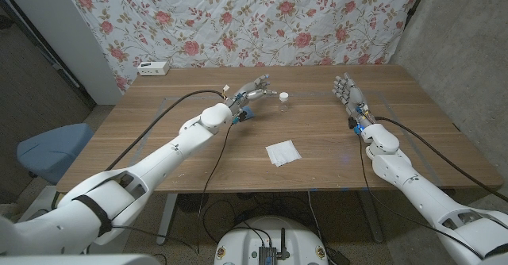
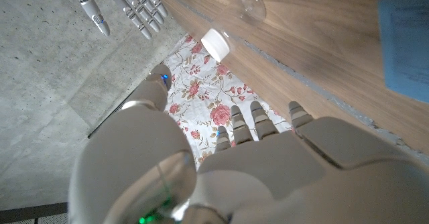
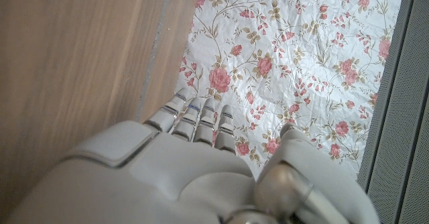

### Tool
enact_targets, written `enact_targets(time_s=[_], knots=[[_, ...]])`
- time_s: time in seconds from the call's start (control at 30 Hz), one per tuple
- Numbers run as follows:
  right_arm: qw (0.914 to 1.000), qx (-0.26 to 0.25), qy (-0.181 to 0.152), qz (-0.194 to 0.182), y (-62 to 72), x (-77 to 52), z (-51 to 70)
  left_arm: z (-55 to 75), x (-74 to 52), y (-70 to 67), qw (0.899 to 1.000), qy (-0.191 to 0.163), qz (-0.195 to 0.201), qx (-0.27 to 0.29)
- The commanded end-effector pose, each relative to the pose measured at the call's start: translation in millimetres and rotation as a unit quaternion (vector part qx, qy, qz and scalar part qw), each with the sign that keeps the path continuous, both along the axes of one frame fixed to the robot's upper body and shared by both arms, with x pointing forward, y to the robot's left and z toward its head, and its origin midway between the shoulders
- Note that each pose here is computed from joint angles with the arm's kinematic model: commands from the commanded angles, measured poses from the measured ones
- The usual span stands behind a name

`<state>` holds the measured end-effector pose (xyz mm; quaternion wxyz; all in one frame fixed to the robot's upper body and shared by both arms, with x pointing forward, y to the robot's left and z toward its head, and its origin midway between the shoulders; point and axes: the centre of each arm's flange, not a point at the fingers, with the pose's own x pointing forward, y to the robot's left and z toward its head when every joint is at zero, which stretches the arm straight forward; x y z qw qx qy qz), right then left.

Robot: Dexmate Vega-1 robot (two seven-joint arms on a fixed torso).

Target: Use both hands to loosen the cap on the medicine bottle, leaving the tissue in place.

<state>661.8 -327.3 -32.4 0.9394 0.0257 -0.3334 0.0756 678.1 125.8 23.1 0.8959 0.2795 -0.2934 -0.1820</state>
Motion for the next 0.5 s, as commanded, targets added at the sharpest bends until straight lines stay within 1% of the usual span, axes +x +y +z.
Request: enact_targets(time_s=[0.03, 0.27, 0.5], knots=[[0.9997, 0.024, -0.002, 0.004, -4.9, -0.8, -10.0, -5.6, 0.1, -12.5, 0.999, -0.018, 0.031, 0.015], [0.9996, 0.029, -0.001, 0.002, -5.8, -2.1, -12.9, -7.5, 3.5, -17.2, 0.999, -0.029, 0.037, 0.021], [0.9994, 0.033, -0.004, -0.002, -8.2, -3.2, -13.3, -10.6, 6.1, -22.6, 0.996, -0.053, 0.061, 0.039]])
